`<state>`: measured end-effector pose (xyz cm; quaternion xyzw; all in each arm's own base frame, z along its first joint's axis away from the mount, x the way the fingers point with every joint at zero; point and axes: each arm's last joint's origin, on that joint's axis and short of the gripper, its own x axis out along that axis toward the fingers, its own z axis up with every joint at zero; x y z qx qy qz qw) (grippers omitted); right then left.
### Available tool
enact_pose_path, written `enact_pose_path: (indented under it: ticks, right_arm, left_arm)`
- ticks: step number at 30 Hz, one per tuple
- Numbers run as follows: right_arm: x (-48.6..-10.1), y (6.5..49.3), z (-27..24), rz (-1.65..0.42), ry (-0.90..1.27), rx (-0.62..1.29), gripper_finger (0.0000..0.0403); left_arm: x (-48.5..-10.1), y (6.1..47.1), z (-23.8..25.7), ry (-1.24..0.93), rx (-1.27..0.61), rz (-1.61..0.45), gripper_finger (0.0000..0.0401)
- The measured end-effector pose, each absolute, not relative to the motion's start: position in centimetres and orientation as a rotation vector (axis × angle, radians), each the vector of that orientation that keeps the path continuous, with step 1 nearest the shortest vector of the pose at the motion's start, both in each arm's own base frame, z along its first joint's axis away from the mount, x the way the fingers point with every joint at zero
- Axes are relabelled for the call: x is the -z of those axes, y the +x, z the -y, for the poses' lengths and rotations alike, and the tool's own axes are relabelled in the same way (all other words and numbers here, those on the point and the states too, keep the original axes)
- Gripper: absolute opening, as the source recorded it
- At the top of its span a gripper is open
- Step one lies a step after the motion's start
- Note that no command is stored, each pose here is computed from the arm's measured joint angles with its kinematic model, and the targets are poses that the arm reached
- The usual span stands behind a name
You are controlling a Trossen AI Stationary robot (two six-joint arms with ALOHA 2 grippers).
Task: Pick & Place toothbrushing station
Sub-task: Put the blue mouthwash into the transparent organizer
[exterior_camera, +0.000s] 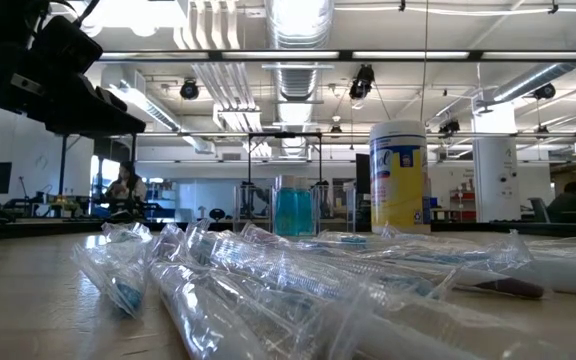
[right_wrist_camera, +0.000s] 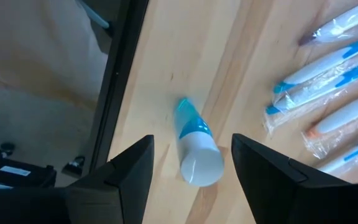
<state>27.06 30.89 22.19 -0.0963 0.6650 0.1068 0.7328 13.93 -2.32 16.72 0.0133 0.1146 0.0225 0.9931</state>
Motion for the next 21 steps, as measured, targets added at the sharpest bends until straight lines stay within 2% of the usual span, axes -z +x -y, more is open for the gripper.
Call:
enact_pose_path:
  ticks: [8,21]
  right_arm:
    - [-21.36,27.01,-30.85,-1.464,-0.216,-0.243,0.0200]
    - [-21.37,26.97,-30.84,-1.465,-0.248,-0.277,0.0098]
  left_arm:
    - [-16.72,13.93,2.32,0.027,-0.045,-0.230,0.0010]
    - [-16.72,13.93,2.32,0.027,-0.045,-0.230,0.0010]
